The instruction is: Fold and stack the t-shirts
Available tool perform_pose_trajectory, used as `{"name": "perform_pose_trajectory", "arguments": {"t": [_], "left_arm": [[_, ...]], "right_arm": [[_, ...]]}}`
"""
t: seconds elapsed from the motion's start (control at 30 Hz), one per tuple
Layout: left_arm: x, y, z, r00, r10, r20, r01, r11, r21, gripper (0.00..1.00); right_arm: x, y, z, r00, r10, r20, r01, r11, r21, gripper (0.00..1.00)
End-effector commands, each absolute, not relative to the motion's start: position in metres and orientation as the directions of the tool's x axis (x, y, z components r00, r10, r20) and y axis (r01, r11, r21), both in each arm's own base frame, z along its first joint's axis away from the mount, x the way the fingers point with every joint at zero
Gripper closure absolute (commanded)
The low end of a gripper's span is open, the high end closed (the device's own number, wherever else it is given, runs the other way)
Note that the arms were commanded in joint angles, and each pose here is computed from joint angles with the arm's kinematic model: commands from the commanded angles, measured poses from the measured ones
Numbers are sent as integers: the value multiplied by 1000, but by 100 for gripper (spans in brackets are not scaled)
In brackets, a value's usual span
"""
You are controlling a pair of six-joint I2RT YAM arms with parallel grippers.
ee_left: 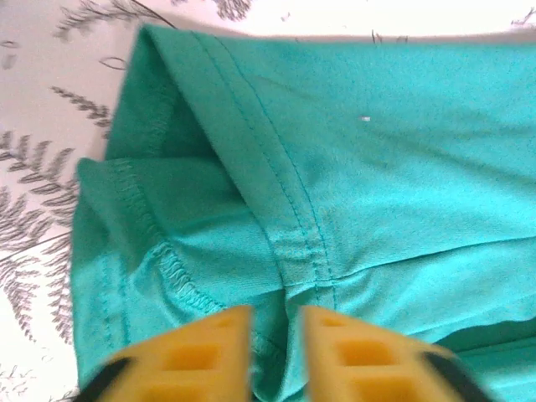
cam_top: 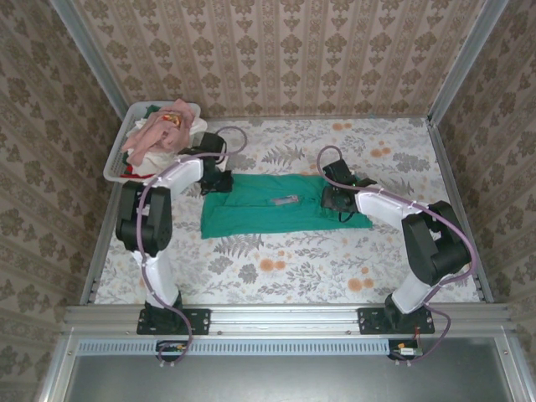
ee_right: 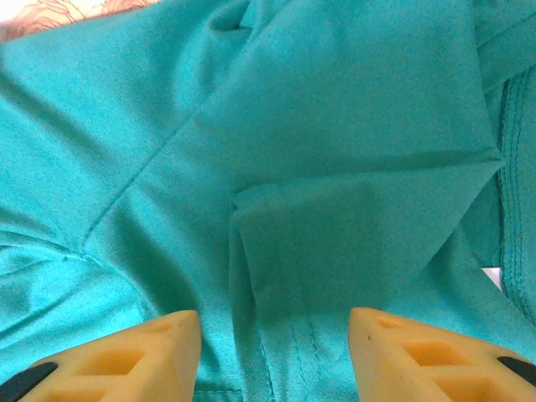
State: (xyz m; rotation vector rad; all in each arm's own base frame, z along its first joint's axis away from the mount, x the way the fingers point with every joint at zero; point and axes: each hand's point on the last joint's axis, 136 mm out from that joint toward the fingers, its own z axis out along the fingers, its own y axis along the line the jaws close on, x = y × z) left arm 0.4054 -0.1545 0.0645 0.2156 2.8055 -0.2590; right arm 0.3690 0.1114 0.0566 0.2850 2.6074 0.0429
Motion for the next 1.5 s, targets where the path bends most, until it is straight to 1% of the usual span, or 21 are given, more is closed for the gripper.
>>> {"name": "perform_pose_trajectory", "arguments": {"t": [0.0, 0.27, 0.37, 0.47, 0.53, 0.6, 0.63, 0.87, 0.97, 1.03, 1.07, 1.2, 1.23, 1.37, 1.47], "left_arm": [[400, -155, 60, -946, 109, -306, 162, 975, -152, 63], [398, -160, 36, -959, 140, -246, 174, 977, -120, 63], [396, -160, 32, -961, 141, -236, 174, 977, -122, 68], [393, -159, 28, -964, 140, -226, 169, 979, -115, 84], [394, -158, 29, -964, 136, -230, 164, 980, -109, 89], [394, -158, 34, -961, 136, -239, 165, 980, -108, 98], [394, -156, 38, -960, 134, -247, 163, 981, -101, 100], [395, -134, 77, -940, 84, -330, 122, 988, -97, 100], [393, -122, 87, -932, 45, -360, 92, 989, -114, 100], [392, -124, 88, -931, 31, -365, 92, 984, -150, 100], [392, -126, 86, -932, 28, -361, 91, 983, -161, 96], [390, -149, 71, -942, 85, -325, 141, 978, -152, 65], [389, -154, 66, -944, 102, -314, 154, 977, -146, 62], [392, -164, 50, -953, 111, -282, 155, 978, -139, 62], [392, -158, 40, -962, 95, -256, 131, 984, -125, 62]], "right_arm": [[368, 111, 56, -842, 214, -494, 192, 977, 97, 48], [365, 111, 52, -849, 212, -484, 192, 977, 92, 48], [366, 109, 53, -846, 213, -488, 194, 977, 89, 48], [366, 108, 52, -847, 216, -486, 198, 976, 89, 48], [366, 109, 52, -847, 214, -486, 195, 977, 90, 48], [365, 108, 52, -848, 213, -485, 197, 977, 86, 48], [364, 107, 52, -849, 210, -485, 195, 977, 81, 48], [361, 102, 62, -837, 215, -504, 204, 976, 77, 48], [361, 103, 63, -835, 215, -506, 200, 976, 85, 48], [361, 104, 61, -837, 216, -502, 201, 976, 85, 48], [360, 103, 59, -839, 216, -500, 202, 976, 83, 48], [359, 102, 53, -845, 217, -490, 207, 975, 74, 47], [359, 102, 52, -846, 217, -488, 207, 975, 74, 47], [359, 104, 51, -848, 215, -484, 203, 976, 79, 47], [358, 104, 52, -848, 214, -484, 202, 976, 77, 47]]}}
